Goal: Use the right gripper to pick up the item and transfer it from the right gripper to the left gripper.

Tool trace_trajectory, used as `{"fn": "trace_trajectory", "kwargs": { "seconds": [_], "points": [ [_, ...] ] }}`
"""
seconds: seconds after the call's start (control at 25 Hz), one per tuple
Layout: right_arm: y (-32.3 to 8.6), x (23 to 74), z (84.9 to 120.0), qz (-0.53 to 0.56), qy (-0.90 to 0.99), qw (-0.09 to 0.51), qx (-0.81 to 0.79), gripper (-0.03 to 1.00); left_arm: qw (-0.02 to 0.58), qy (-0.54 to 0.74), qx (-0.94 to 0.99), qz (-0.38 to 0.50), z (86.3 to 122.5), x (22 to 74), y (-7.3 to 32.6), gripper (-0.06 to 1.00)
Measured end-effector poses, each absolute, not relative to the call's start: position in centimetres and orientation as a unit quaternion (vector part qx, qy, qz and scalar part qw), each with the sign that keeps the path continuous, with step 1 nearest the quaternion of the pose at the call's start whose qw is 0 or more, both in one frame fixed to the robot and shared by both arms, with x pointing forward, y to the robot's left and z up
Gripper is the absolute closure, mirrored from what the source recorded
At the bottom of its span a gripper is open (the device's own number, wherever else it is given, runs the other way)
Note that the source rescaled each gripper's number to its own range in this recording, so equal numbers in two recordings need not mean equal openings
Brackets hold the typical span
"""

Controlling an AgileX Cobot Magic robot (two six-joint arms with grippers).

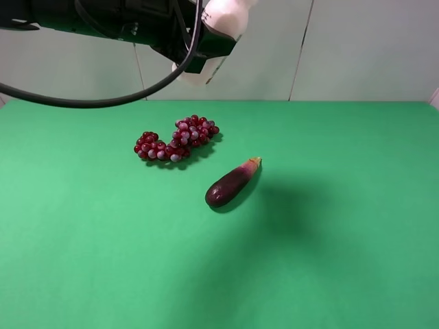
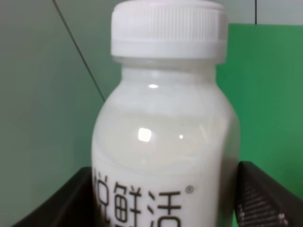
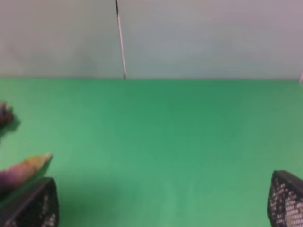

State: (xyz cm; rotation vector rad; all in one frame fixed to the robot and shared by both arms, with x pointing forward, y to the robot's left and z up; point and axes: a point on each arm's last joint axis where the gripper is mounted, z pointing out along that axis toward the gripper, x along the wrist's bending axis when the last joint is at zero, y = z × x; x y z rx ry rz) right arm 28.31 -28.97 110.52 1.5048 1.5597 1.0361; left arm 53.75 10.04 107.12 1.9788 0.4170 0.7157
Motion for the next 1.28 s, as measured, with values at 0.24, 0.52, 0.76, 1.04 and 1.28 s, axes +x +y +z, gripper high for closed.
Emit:
{"fn": "trace_trajectory", "kwargs": {
  "seconds": [0.24,0.52,0.76,1.04,1.28],
  "points": [
    [-28.8,26.1,108.0,0.366,0.637,0.334,0.591,0.08,0.481,0.178,0.809,0.289,107.1,53.8,10.0,0.80],
    [-28.6,24.1,105.4,0.384,0.629,0.354,0.576,0.08,0.480,0.179,0.809,0.290,107.1,53.8,10.1,0.80],
    [-28.5,23.5,105.4,0.394,0.621,0.365,0.571,0.08,0.480,0.179,0.809,0.290,107.1,53.8,10.1,0.80],
    [-28.5,23.5,105.4,0.396,0.618,0.363,0.574,0.08,0.478,0.201,0.804,0.291,107.1,53.9,10.2,0.80],
    [-28.5,23.5,105.4,0.396,0.618,0.363,0.574,0.08,0.458,0.294,0.779,0.313,106.8,54.8,11.4,0.80]
  ]
}}
